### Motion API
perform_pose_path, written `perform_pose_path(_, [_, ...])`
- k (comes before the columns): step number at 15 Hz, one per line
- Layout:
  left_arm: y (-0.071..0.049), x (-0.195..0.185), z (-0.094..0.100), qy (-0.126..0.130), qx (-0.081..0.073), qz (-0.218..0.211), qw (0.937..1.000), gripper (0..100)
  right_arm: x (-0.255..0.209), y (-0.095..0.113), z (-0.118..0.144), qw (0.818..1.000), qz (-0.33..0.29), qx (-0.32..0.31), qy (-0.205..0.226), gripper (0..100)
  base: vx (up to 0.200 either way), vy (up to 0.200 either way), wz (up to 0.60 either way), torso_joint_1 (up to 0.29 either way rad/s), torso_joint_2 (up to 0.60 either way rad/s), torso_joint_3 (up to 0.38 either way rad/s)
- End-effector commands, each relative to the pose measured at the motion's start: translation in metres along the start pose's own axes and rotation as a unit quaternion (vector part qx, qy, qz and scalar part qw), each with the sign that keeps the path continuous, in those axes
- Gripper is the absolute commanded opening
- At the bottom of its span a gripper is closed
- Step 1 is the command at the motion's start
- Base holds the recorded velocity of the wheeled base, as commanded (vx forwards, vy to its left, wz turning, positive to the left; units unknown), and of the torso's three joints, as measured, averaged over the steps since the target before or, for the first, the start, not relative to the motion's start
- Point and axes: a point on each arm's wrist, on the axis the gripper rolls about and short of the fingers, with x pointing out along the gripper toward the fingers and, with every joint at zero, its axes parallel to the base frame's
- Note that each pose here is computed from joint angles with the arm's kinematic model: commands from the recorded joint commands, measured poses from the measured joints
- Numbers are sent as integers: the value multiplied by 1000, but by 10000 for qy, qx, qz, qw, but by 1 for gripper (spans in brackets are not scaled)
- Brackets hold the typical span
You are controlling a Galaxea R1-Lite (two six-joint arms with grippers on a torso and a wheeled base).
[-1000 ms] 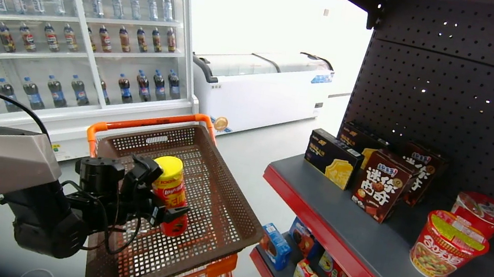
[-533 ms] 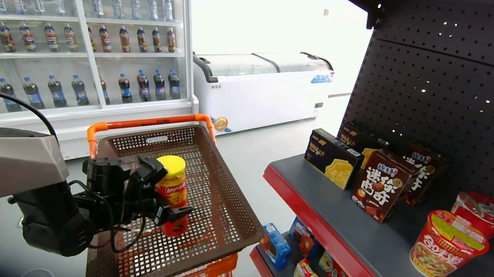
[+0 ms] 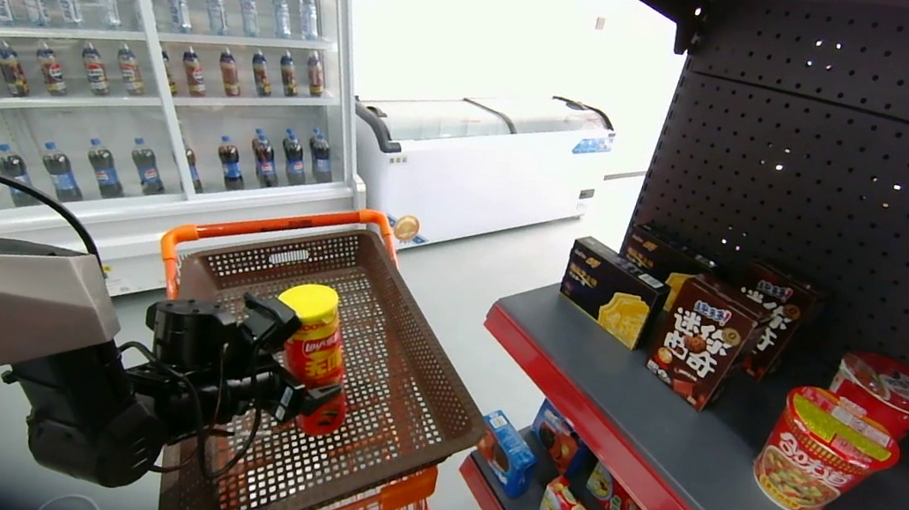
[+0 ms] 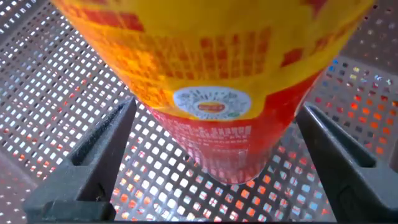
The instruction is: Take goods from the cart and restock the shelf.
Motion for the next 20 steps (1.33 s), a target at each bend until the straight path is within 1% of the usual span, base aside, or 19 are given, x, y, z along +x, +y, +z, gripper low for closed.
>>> perform_pose_path(1, [-4,-3,-1,31,90,-42,9999,100,0,0,0,10000,-1,0,6,100,0,0,0,0,0,0])
perform_pose_path(2, [-6,-3,0,33,174,-72,9998,100,0,0,0,10000,-1,0,6,100,0,0,0,0,0,0])
perform_pose_path(3, [-7,-2,0,1,192,-85,9998,100,0,0,0,10000,-1,0,6,100,0,0,0,0,0,0])
perform_pose_path(4, [-10,-1,4,-93,224,-117,9996,100,0,0,0,10000,-1,0,6,100,0,0,0,0,0,0])
perform_pose_path(5, [-12,0,6,-128,282,-151,9994,100,0,0,0,10000,-1,0,6,100,0,0,0,0,0,0])
perform_pose_path(6, [-17,2,8,-158,338,-213,9991,100,0,0,0,10000,-1,0,6,100,0,0,0,0,0,0])
perform_pose_path(8, [-23,4,10,-196,396,-274,9986,100,0,0,0,10000,-1,0,6,100,0,0,0,0,0,0])
perform_pose_path(10, [-24,5,11,-215,394,-298,9985,100,0,0,0,10000,-1,0,6,100,0,0,0,0,0,0])
perform_pose_path(14, [-21,7,13,-254,377,-260,9986,100,0,0,0,10000,-1,0,6,100,0,0,0,0,0,0])
perform_pose_path(15, [-21,8,12,-231,379,-258,9987,0,0,0,0,10000,-1,0,6,100,0,0,0,0,0,0])
perform_pose_path(18, [-23,5,11,-219,412,-275,9985,0,0,0,0,10000,-1,0,6,100,0,0,0,0,0,0])
perform_pose_path(20, [-26,6,14,-272,450,-294,9982,0,0,0,0,10000,-1,0,6,100,0,0,0,0,0,0])
